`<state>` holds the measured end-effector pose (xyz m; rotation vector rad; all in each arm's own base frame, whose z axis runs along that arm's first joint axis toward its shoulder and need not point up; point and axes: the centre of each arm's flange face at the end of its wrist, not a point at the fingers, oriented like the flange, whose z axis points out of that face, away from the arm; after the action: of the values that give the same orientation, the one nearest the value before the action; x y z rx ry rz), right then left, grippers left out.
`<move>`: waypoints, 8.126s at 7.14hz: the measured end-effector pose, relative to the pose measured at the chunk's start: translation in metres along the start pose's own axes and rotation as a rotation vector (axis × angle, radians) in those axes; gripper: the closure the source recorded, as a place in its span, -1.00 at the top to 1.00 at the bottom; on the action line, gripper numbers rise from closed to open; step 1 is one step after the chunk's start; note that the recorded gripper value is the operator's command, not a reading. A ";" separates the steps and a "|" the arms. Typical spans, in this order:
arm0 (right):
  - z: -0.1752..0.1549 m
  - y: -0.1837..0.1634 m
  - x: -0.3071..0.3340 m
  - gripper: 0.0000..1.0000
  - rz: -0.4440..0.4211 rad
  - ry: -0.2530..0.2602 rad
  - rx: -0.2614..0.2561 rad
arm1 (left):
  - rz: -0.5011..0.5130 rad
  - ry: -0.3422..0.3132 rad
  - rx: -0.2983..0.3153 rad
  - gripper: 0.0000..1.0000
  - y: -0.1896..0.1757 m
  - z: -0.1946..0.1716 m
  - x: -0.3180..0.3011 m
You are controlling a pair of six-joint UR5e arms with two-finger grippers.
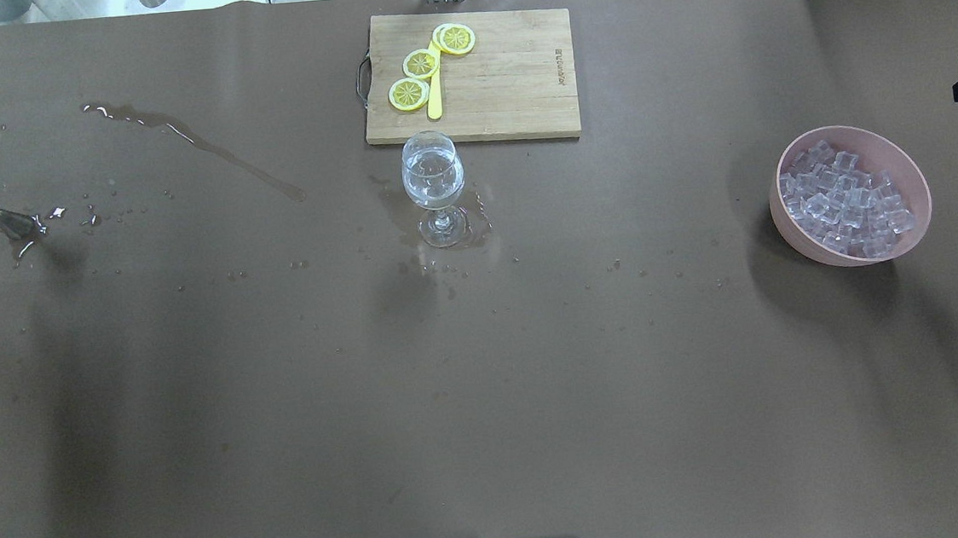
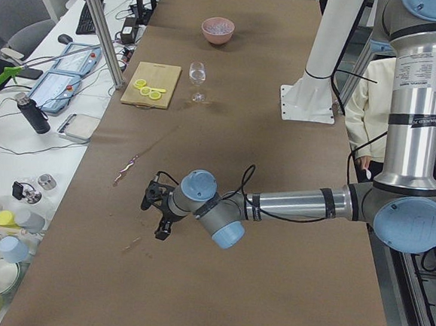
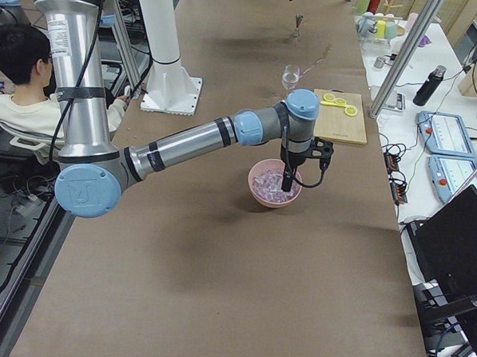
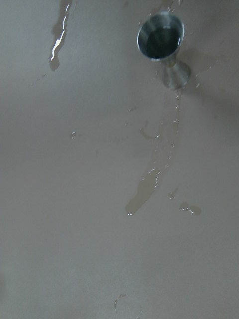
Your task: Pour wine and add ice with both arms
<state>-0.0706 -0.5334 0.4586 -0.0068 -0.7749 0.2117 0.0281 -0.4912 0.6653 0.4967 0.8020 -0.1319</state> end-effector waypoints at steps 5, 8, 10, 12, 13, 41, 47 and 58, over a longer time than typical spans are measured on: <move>0.054 -0.010 -0.032 0.99 -0.009 0.029 -0.057 | -0.118 -0.030 0.119 0.95 0.020 0.052 0.068; 0.072 -0.018 -0.062 0.99 -0.001 0.030 -0.077 | -0.129 -0.053 0.167 0.95 0.036 0.078 0.107; 0.087 -0.022 -0.062 0.96 -0.007 0.028 -0.080 | -0.122 -0.057 0.191 0.85 0.043 0.085 0.116; 0.102 -0.022 -0.056 0.93 -0.019 0.018 -0.077 | -0.102 -0.068 0.242 0.85 0.047 0.095 0.123; 0.105 -0.020 -0.060 0.90 -0.012 0.014 -0.080 | -0.095 -0.067 0.276 0.86 0.047 0.099 0.124; 0.146 0.041 -0.051 -0.39 -0.063 -0.037 -0.035 | -0.036 -0.067 0.550 -0.14 0.083 0.144 0.135; 0.122 0.043 -0.064 -0.51 -0.068 -0.064 -0.028 | -0.037 -0.063 0.559 -0.59 0.081 0.144 0.136; -0.013 0.072 -0.336 -0.55 0.100 -0.102 -0.016 | -0.035 -0.082 0.555 -1.00 0.005 0.088 0.197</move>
<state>-0.3087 -0.5269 0.2101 -0.0504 -0.8792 0.3027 0.2244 -0.5147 0.5775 0.9935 0.6896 -0.4109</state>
